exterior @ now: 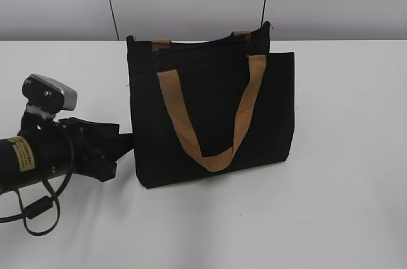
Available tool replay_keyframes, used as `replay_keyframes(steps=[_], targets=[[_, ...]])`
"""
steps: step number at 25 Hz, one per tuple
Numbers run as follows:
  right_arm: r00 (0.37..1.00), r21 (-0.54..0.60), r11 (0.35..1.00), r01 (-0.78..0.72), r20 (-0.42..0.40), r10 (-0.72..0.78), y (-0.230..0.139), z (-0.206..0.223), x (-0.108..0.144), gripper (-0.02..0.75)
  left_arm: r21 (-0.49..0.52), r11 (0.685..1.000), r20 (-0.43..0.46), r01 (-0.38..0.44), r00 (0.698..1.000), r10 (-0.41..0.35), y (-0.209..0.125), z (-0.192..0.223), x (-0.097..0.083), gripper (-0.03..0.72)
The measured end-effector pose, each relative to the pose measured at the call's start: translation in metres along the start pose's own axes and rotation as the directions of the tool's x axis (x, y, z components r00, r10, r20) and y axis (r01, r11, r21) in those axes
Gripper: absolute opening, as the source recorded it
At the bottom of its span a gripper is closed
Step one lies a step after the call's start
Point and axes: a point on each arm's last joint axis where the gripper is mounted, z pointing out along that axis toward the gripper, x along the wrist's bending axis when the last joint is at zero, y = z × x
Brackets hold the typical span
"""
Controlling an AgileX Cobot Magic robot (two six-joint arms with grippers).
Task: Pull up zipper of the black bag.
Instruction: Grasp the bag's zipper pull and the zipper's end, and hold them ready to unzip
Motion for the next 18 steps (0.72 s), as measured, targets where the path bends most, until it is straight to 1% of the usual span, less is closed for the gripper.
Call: replay_keyframes(steps=[1,3,4,6,9,14,18], targets=[[1.000,0.000,1.000,0.000,0.000,0.000,0.000,0.000,0.000,0.411,0.010,1.000,0.015,-0.002,1.000,0.001,-0.005,0.004,-0.001,0.334],[1.000,0.000,1.000,0.000,0.000,0.000,0.000,0.000,0.000,0.411,-0.014,1.000,0.035,-0.008,0.999,0.008,-0.008,0.011,-0.001,0.400],[1.000,0.000,1.000,0.000,0.000,0.000,0.000,0.000,0.000,0.411,-0.028,1.000,0.043,-0.013,0.999,0.015,-0.009,0.014,-0.001,0.422],[1.000,0.000,1.000,0.000,0.000,0.000,0.000,0.000,0.000,0.411,-0.053,0.998,0.045,-0.020,0.999,0.023,-0.008,0.020,0.001,0.435],[1.000,0.000,1.000,0.000,0.000,0.000,0.000,0.000,0.000,0.411,-0.075,0.997,0.044,-0.026,0.999,0.030,-0.006,0.028,0.003,0.424],[1.000,0.000,1.000,0.000,0.000,0.000,0.000,0.000,0.000,0.411,-0.102,0.994,0.044,-0.034,0.998,0.039,-0.001,0.040,0.008,0.384],[1.000,0.000,1.000,0.000,0.000,0.000,0.000,0.000,0.000,0.411,-0.095,0.995,0.048,-0.032,0.998,0.037,-0.004,0.046,0.009,0.361]])
